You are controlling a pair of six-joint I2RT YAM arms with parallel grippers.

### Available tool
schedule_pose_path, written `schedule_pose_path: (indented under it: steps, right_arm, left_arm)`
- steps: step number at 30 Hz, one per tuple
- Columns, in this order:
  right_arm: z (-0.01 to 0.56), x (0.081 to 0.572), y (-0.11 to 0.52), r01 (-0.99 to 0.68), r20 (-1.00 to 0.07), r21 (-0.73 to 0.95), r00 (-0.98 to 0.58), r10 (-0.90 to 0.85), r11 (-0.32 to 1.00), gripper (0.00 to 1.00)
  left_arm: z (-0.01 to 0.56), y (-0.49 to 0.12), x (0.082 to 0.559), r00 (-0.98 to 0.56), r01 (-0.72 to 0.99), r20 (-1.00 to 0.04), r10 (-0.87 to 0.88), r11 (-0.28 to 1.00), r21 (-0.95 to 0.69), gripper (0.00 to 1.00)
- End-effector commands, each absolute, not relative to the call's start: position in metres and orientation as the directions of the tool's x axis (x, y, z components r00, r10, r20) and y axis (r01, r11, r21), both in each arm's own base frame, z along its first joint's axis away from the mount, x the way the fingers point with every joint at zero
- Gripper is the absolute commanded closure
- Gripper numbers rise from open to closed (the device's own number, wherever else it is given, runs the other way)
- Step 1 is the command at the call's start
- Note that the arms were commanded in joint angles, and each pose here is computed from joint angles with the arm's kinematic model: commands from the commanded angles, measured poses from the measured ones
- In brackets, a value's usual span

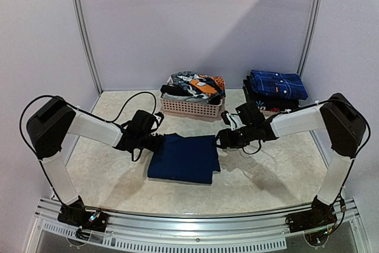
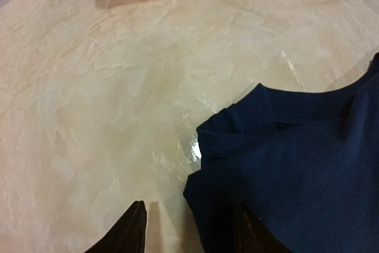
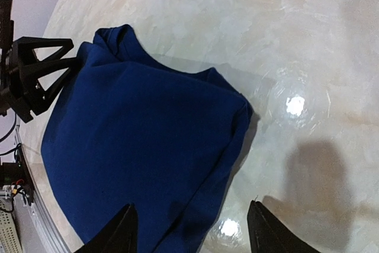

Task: Fold and stack the mixed laundry pile
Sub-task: Smooth out the square-folded T-shirt at the center of the board, then pick up the square-folded T-shirt from the center of the board.

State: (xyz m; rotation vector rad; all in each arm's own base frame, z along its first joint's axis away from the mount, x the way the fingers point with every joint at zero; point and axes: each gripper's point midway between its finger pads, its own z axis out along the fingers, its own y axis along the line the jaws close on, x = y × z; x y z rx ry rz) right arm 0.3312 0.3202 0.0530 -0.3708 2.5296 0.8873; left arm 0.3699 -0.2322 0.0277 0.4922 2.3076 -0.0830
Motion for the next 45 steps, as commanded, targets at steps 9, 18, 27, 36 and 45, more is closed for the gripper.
schedule_pose_path:
  steps: [9, 18, 27, 36, 45]
  right_arm:
    - [0.056, 0.292, 0.331, -0.323, -0.382, 0.65, -0.921, -0.071, 0.688, 0.24]
    - [0.037, 0.279, 0.347, -0.284, -0.316, 0.689, -0.946, -0.075, 0.667, 0.25]
    - [0.024, 0.268, 0.356, -0.264, -0.28, 0.69, -0.956, -0.088, 0.674, 0.25]
    - [0.022, 0.271, 0.379, -0.262, -0.283, 0.739, -0.957, -0.068, 0.621, 0.29]
    - [0.02, 0.282, 0.387, -0.231, -0.283, 0.767, -0.959, -0.007, 0.599, 0.47]
  left_arm:
    - [0.049, -0.219, 0.348, -0.64, 0.345, -0.722, 0.261, 0.938, 0.033, 0.46]
    - [0.04, -0.201, 0.328, -0.667, 0.309, -0.704, 0.245, 0.95, 0.038, 0.45]
    - [0.029, -0.19, 0.317, -0.687, 0.287, -0.687, 0.235, 0.957, 0.041, 0.45]
    - [0.004, -0.194, 0.305, -0.724, 0.296, -0.658, 0.206, 0.955, -0.027, 0.46]
    - [-0.01, -0.201, 0.295, -0.743, 0.305, -0.641, 0.196, 0.95, -0.063, 0.48]
